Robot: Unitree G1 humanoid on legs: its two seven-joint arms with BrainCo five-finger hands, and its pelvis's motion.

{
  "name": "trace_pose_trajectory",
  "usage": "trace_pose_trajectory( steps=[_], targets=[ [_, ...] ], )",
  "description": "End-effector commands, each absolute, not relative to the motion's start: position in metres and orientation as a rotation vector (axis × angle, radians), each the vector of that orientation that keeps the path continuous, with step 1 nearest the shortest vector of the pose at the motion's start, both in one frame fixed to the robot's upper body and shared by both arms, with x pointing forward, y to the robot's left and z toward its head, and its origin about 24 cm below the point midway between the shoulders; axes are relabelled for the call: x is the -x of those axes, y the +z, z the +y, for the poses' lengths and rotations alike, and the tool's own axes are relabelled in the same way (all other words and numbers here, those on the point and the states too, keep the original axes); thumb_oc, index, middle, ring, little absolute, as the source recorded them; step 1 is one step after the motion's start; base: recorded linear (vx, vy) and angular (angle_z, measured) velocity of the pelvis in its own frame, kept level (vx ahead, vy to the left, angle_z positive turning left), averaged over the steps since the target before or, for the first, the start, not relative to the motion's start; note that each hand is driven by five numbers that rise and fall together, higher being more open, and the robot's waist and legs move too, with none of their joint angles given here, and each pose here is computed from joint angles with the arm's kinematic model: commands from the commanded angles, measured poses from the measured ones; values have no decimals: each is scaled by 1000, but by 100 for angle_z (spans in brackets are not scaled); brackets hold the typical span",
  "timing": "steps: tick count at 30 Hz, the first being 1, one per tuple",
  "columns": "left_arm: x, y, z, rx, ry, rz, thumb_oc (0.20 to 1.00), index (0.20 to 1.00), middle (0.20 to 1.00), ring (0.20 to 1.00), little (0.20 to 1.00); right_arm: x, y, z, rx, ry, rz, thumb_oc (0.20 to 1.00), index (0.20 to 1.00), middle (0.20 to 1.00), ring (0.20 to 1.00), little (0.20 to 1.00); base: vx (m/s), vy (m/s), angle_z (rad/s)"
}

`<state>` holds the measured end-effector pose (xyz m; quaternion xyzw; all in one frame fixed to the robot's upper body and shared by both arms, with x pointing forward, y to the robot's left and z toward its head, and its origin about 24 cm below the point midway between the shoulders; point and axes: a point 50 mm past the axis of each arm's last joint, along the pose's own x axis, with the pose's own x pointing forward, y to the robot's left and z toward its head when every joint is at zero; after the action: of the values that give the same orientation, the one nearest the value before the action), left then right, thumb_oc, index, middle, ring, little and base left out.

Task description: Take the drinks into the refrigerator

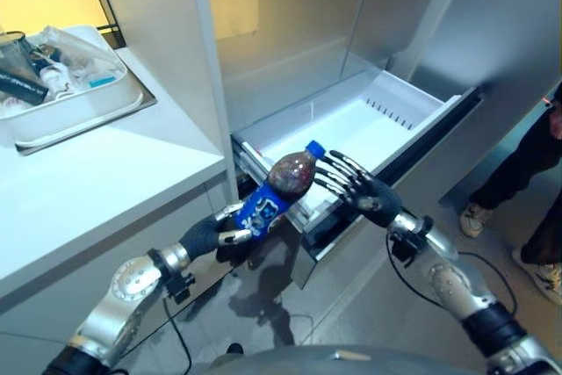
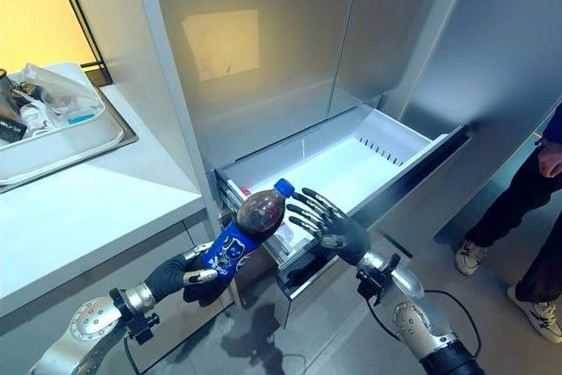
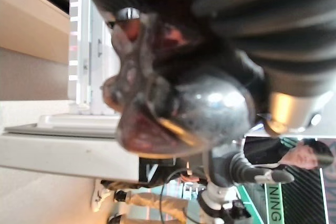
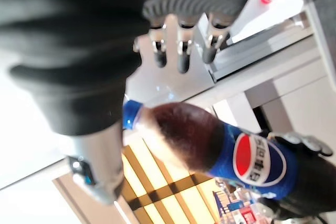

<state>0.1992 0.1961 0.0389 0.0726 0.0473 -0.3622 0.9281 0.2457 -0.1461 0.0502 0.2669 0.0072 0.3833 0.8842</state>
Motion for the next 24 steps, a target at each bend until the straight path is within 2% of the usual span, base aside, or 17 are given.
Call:
trace_pose_trajectory(
  steps=[1,10,15,24],
  targets=[
    [-230,98,178,-181,-771,-281,200,200,200,200,200,-257,69,-127,-621,883,-60,1000,1000,1000,1000,1000,0,0,0],
    [-232,100,168,-152,-767,-320,200,200,200,200,200,-249,56,-85,-613,1041,55,1000,1000,1000,1000,1000,0,0,0],
    [-233,101,163,-135,-757,-334,200,200,200,200,200,-252,45,-70,-647,997,94,1000,1000,1000,1000,1000,0,0,0],
    [-234,99,160,-119,-749,-327,200,200,200,200,200,-254,56,-44,-700,1051,73,1000,1000,1000,1000,1000,0,0,0]
  ],
)
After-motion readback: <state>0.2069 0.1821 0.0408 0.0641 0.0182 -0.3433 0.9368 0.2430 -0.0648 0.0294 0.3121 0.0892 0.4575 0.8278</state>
